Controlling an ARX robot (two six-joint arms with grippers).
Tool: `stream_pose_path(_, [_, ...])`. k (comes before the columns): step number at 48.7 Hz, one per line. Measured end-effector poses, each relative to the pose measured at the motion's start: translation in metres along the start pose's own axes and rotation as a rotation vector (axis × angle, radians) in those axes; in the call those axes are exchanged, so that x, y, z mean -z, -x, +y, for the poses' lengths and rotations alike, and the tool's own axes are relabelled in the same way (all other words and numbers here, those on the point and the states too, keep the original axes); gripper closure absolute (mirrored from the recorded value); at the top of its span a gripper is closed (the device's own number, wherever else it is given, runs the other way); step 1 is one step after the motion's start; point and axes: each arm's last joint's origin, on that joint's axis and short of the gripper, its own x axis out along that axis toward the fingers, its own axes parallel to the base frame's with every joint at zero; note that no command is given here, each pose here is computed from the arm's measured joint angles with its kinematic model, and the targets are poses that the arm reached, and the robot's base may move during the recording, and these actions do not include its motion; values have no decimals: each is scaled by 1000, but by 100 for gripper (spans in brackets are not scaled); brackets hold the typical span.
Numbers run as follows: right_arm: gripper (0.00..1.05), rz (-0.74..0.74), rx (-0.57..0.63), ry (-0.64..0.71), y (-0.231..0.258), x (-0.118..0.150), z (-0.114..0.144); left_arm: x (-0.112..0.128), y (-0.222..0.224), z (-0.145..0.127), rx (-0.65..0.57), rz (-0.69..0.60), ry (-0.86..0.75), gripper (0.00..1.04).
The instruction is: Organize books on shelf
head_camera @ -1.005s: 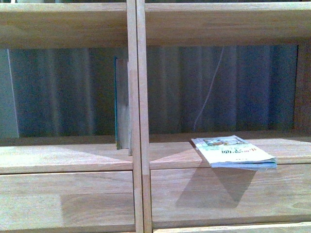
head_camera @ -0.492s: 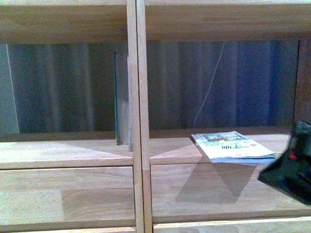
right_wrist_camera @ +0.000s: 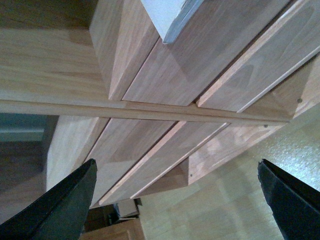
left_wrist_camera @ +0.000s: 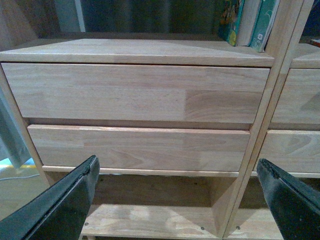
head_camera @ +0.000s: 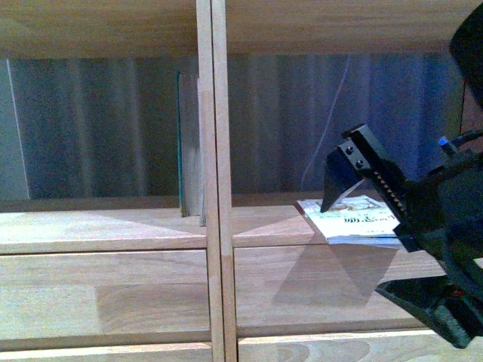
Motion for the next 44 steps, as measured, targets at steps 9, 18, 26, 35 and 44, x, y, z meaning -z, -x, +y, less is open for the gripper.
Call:
stream_pose_path(9, [7,-15,26,-129,-28,-1,1,0,0,0,0,0,0,7])
stream_pose_path(18, [7,-39,61,-199,-53,-11,-5,0,0,0,0,0,0,7])
stream_pose_path(26, [7,-66,66,-228,-74,-20,-2,0,0,0,0,0,0,7])
stream_pose_path(35, [7,-104,48,-235,-93,-36,11,0,0,0,0,0,0,7])
stream_pose_path(44, [7,-153,46,-220,-106,-53,16,0,0,0,0,0,0,7])
